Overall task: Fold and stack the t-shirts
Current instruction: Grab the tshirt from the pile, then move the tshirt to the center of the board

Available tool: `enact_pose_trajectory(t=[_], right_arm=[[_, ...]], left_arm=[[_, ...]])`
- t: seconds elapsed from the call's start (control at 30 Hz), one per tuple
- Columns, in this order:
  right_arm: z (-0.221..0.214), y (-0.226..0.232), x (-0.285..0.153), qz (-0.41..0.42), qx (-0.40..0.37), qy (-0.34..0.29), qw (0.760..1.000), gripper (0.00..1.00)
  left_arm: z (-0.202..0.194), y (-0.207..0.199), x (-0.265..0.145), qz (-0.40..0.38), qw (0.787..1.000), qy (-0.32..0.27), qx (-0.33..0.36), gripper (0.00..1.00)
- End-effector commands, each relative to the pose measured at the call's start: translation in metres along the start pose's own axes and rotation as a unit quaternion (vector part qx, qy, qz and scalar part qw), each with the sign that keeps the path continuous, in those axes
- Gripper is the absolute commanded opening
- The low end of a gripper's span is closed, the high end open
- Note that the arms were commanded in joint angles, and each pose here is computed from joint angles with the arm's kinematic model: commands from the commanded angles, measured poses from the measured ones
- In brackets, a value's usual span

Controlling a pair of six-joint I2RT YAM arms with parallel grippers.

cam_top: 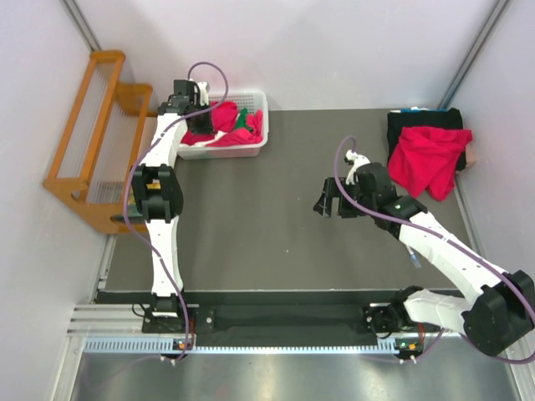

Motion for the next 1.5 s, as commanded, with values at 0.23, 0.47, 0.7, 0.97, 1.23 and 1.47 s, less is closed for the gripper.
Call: enact_pose_trajectory(t=[0.23, 0.47, 0.7, 0.97, 1.23, 1.47], right_arm=[[0.003, 0.012, 0.0, 0.036, -0.005, -0.016, 0.999, 0.84], [0.003, 0.012, -0.001, 0.04, -0.009, -0.019, 0.999, 0.83], [0.002, 0.01, 0.001, 0.042, -0.011, -0.024, 0.999, 0.82], [0.003, 0.009, 0.0, 0.039, -0.012, -0.031, 0.999, 0.8], [0.018, 0.01, -0.017, 0.017, 0.012, -0.094, 0.995, 0.76], [0.043, 0.007, -0.052, -0.007, 0.041, -0.197, 0.98, 0.7]], left_arm=[[0.024, -0.002, -0.031, 0.008, 0.999, -0.038, 0.008, 0.0], [0.107, -0.027, -0.143, -0.008, 0.974, -0.211, 0.078, 0.0], [0.11, -0.089, -0.245, -0.035, 0.935, -0.298, 0.188, 0.0], [0.084, -0.141, -0.327, -0.178, 0.899, -0.31, 0.253, 0.0], [0.05, -0.197, -0.35, -0.261, 0.871, -0.277, 0.311, 0.0], [0.011, -0.267, -0.358, -0.336, 0.842, -0.227, 0.355, 0.0]])
Point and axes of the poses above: each gripper's point midway between its finger pads, its own x axis out along the fingers, its own y axis along the line the jaws close on, z = x × y, the point moved 7 cm from there along -x, back along the fingers, and after that the axes turned 14 degrees about x, right-handed, at the moved point
